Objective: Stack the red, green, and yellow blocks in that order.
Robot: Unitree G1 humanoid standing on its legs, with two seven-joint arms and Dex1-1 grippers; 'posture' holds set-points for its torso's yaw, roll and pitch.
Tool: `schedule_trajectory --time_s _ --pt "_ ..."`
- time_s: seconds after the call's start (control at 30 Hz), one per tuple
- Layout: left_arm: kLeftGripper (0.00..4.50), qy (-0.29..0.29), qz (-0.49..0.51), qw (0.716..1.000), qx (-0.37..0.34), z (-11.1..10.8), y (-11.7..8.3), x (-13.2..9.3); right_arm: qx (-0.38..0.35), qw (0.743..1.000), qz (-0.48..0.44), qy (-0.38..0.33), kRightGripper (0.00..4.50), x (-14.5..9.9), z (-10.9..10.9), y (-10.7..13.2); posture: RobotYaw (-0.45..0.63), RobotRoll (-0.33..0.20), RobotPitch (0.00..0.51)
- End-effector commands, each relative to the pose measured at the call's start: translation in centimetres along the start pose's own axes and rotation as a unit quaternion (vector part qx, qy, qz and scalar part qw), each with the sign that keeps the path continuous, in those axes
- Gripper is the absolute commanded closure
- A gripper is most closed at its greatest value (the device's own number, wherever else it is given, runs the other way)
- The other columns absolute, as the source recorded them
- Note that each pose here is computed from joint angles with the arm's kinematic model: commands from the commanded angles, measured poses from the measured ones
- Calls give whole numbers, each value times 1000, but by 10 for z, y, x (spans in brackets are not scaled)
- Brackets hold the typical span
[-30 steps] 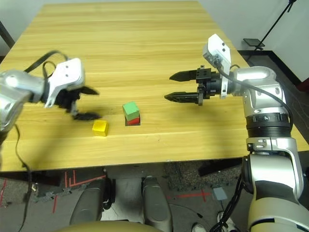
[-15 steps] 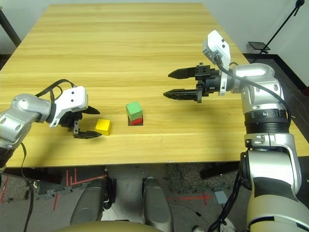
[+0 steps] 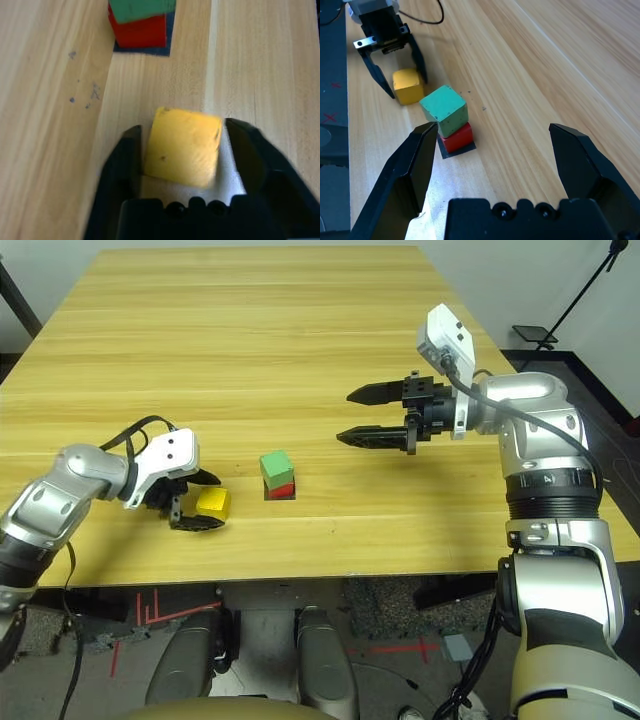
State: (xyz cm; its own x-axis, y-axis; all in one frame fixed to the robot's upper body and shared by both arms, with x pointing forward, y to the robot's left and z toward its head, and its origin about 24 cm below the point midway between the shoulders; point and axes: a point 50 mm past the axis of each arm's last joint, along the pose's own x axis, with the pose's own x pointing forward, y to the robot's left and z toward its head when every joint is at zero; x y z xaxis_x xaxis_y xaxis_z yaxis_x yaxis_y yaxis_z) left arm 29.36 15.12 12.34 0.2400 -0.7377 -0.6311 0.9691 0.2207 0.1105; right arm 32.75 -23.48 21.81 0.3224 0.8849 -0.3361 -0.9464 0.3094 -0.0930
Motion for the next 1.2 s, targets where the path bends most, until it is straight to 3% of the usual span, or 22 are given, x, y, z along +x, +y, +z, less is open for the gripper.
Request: schedule_trajectory --time_s 0.03,0.13,0.37,0.57,0.97,1.2 --pt "2575 6 23 1000 -2 3 4 -9 -2 1000 0 -14 0 0 1 1 193 -40 89" --pt "2563 3 48 999 3 19 10 -22 -2 1000 -1 -16 0 1 0 1 210 -30 90" --pt "2563 -35 99 994 -12 84 14 -54 0 1000 0 -15 0 1 -6 0 234 4 76" --pt "2563 -71 110 991 -22 123 18 -51 3 1000 0 -16 0 2 -11 0 227 24 74" --pt "2563 -46 78 995 -39 127 19 0 14 1000 -5 -16 0 -1 -16 6 187 31 95" --pt "2563 -29 50 998 -35 124 9 11 19 1000 -9 -16 0 -3 -18 8 178 40 104"
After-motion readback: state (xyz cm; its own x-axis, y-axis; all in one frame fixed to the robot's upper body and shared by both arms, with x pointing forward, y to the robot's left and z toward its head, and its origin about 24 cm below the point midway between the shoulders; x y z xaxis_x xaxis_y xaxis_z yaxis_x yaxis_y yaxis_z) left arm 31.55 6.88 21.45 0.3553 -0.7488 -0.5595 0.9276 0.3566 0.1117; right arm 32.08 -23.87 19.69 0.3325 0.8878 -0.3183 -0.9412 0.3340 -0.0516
